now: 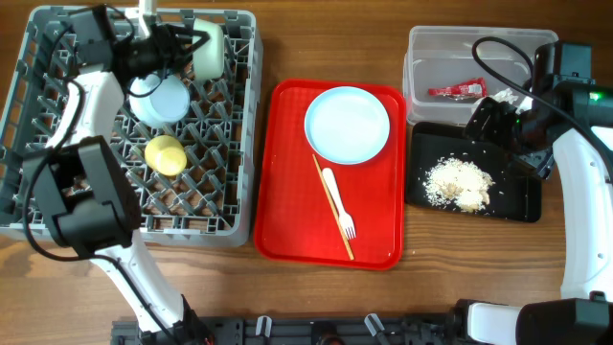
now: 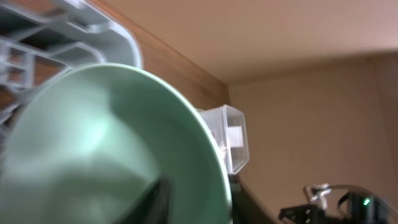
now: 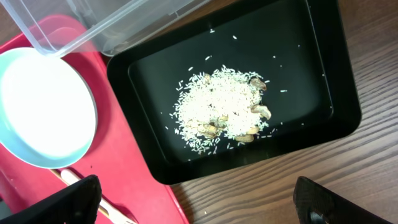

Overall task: Sort waste into correct bins and load items into the dishwasher rack
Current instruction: 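Carry the light-blue bowl with the left gripper into the dish rack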

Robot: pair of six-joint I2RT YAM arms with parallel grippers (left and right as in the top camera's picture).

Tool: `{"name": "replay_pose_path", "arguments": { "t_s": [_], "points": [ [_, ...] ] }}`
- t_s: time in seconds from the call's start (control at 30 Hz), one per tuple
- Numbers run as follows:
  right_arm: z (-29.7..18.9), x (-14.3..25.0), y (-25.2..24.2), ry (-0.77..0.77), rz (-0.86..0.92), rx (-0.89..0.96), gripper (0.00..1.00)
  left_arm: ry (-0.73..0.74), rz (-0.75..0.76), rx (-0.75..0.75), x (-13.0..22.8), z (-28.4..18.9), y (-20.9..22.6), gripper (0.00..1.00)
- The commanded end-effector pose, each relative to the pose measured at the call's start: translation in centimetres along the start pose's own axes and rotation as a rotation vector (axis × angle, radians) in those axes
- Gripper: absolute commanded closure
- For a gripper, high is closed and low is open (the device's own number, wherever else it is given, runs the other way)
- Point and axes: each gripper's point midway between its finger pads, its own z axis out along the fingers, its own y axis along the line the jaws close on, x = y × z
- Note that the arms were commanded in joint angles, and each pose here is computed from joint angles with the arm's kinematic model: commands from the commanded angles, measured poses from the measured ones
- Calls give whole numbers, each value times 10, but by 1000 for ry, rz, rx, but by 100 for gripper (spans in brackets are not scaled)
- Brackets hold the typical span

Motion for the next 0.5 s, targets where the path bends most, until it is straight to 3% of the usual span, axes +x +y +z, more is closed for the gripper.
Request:
{"name": "replay_pose_path", "arguments": {
  "t_s": [0.0,0.27,0.33,0.43,0.47],
  "points": [
    [-3,-2,-4,-13,0,14,0,-33,-52,-30,-8,-17,24,56],
    [-3,-1,-4,-10,1,15,0,-79,-76,-46,-18,-40,34,36],
    [-3,0,-4,-8,0,16,0,-90,-69,-46,-21,-46,31,23],
    [-3,0,-4,-8,1,16,0,-114,-43,-46,-27,-56,22,16],
    [-3,0,-4,-8,1,16,0,-124,-33,-46,-29,-60,18,9]
  ]
}}
